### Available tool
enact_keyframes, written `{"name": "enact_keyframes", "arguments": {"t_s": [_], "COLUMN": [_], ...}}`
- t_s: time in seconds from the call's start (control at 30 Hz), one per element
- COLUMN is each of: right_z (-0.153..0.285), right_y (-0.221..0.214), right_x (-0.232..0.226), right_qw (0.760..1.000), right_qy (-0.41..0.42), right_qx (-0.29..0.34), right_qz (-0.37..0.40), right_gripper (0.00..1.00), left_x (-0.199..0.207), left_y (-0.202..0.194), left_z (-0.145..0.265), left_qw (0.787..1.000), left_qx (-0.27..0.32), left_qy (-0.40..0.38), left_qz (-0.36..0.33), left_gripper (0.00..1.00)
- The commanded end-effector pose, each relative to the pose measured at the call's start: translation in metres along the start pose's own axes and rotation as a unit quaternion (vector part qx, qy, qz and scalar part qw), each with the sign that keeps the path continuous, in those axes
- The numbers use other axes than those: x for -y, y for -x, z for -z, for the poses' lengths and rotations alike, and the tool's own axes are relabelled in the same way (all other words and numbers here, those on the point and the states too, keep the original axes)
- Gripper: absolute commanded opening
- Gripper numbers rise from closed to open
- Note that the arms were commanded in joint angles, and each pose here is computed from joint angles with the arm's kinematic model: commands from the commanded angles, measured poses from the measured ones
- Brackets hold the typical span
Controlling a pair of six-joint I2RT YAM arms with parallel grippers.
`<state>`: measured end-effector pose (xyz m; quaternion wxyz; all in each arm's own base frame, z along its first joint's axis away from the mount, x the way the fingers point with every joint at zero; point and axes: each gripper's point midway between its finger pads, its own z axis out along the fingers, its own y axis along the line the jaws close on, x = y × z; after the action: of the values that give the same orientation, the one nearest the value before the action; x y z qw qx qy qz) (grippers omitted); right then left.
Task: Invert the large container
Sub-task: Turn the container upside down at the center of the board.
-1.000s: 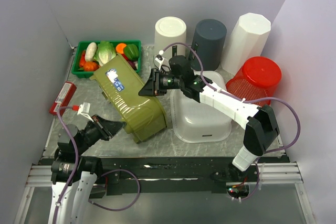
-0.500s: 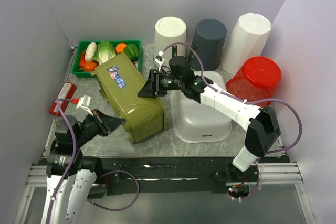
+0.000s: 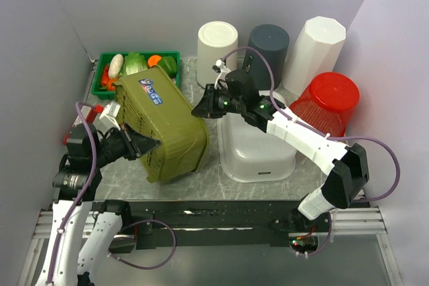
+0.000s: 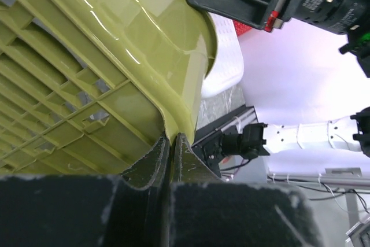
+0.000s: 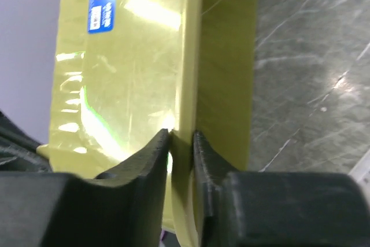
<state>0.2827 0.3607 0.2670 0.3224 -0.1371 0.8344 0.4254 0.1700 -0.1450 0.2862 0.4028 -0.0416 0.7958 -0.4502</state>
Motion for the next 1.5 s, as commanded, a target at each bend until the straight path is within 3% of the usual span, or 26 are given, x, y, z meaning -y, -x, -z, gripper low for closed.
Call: {"name": "enact_keyframes", "arguments": {"t_s": [0.0, 0.3, 0.4, 0.67, 1.2, 1.4, 1.47], "right_z": [-0.005, -0.001, 0.0, -0.001, 0.007, 0.006, 0.007], "right_y": [-0.058, -0.081, -0.09, -0.118, -0.122, -0.121, -0.12], "right_x": [0.025, 0.033, 0.035, 0.049, 0.054, 0.054, 0.053], "right_qw": [0.996, 0.995, 0.995, 0.992, 0.992, 0.992, 0.992], "right_qy": [-0.03, -0.05, -0.049, -0.058, -0.068, -0.069, -0.069], "right_qx": [-0.085, -0.08, -0.08, -0.09, -0.085, -0.085, -0.086], "right_qz": [-0.003, -0.014, -0.026, -0.063, -0.062, -0.062, -0.06], "right_gripper": [0.13, 0.04, 0.02, 0.02, 0.04, 0.07, 0.08], "left_x": [0.031, 0.043, 0.038, 0.016, -0.021, -0.015, -0.018], "left_y": [0.019, 0.027, 0.015, -0.007, -0.027, -0.024, -0.025], "left_z": [0.003, 0.001, -0.005, -0.013, -0.04, -0.04, -0.04], "left_qw": [0.995, 0.993, 0.99, 0.989, 0.994, 0.994, 0.994], "left_qx": [0.008, -0.011, -0.053, -0.09, -0.079, -0.069, -0.074], "left_qy": [-0.061, -0.076, -0.092, -0.091, -0.073, -0.085, -0.077], "left_qz": [-0.076, -0.092, -0.095, -0.078, -0.014, -0.014, -0.023], "left_gripper": [0.01, 0.01, 0.01, 0.01, 0.01, 0.16, 0.17]}}
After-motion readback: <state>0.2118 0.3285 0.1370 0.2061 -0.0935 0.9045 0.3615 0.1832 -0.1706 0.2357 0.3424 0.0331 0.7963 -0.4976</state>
